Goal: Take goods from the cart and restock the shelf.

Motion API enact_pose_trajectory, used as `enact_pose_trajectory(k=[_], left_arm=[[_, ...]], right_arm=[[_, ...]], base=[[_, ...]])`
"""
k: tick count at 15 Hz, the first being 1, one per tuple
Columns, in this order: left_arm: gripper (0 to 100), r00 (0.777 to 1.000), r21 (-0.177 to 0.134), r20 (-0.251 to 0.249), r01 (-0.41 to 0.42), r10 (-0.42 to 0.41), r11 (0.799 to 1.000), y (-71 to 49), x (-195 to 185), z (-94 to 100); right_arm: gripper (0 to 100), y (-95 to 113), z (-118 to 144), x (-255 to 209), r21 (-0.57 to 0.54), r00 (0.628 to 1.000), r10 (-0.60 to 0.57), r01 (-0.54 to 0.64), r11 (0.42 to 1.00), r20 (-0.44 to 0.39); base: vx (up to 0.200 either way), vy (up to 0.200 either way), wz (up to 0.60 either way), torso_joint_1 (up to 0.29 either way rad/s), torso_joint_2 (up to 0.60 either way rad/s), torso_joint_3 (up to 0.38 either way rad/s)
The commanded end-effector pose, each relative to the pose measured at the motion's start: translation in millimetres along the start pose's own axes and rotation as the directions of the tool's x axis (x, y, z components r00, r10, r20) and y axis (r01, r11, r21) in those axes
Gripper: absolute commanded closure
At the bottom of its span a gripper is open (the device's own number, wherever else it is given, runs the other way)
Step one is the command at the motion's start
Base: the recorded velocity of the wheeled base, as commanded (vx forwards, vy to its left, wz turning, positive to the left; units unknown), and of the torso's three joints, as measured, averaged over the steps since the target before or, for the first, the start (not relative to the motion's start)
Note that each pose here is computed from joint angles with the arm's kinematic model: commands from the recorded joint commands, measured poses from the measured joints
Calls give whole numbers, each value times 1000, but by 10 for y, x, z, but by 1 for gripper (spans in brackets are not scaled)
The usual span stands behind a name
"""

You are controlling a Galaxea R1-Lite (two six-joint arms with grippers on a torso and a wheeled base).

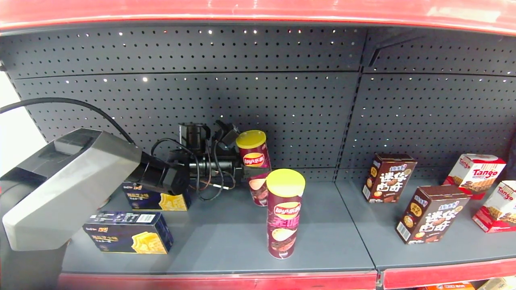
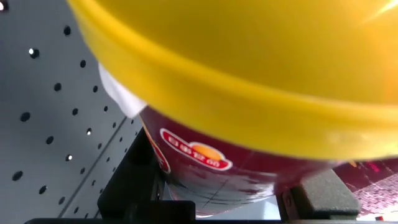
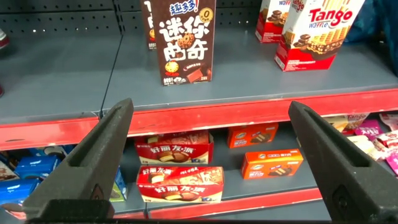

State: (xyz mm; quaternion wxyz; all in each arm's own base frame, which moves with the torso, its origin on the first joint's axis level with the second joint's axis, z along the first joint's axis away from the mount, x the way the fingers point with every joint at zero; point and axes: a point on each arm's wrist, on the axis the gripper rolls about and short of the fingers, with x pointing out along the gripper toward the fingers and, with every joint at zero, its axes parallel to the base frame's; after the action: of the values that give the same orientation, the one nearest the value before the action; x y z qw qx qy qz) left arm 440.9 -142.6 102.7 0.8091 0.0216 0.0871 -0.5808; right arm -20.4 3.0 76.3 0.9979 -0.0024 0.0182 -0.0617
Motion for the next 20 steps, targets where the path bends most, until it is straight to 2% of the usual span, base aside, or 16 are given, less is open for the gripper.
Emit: enact_pose_trajectory(k=[1, 4, 7, 9, 10, 20], left_arm=[[100, 1000, 2, 1, 1, -1, 1000, 13, 18, -12], [100, 1000, -1, -1, 3, -3, 1000, 24, 37, -35], [100, 1000, -17, -15, 10, -10, 1000, 18, 65, -76], [100, 1000, -5, -22, 13, -13, 1000, 15, 73, -89], [0, 1000, -2, -22, 13, -13, 1000, 16, 73, -86], [0, 999, 3, -32, 11, -11, 1000, 9, 43, -97]], right_arm=[[0, 0, 2, 1, 0, 1000, 1, -1, 1000, -1], [0, 0, -4, 2, 0, 1000, 1, -1, 1000, -4], [0, 0, -3, 2, 0, 1000, 1, -1, 1000, -2], [0, 0, -4, 2, 0, 1000, 1, -1, 1000, -4], [0, 0, 2, 1, 0, 1000, 1, -1, 1000, -1], [0, 0, 0, 1, 0, 1000, 1, -1, 1000, -2]], base=[[0, 0, 0, 0, 0, 0], [0, 0, 0, 0, 0, 0], [0, 0, 0, 0, 0, 0], [0, 0, 0, 0, 0, 0], [0, 0, 0, 0, 0, 0], [0, 0, 0, 0, 0, 0]])
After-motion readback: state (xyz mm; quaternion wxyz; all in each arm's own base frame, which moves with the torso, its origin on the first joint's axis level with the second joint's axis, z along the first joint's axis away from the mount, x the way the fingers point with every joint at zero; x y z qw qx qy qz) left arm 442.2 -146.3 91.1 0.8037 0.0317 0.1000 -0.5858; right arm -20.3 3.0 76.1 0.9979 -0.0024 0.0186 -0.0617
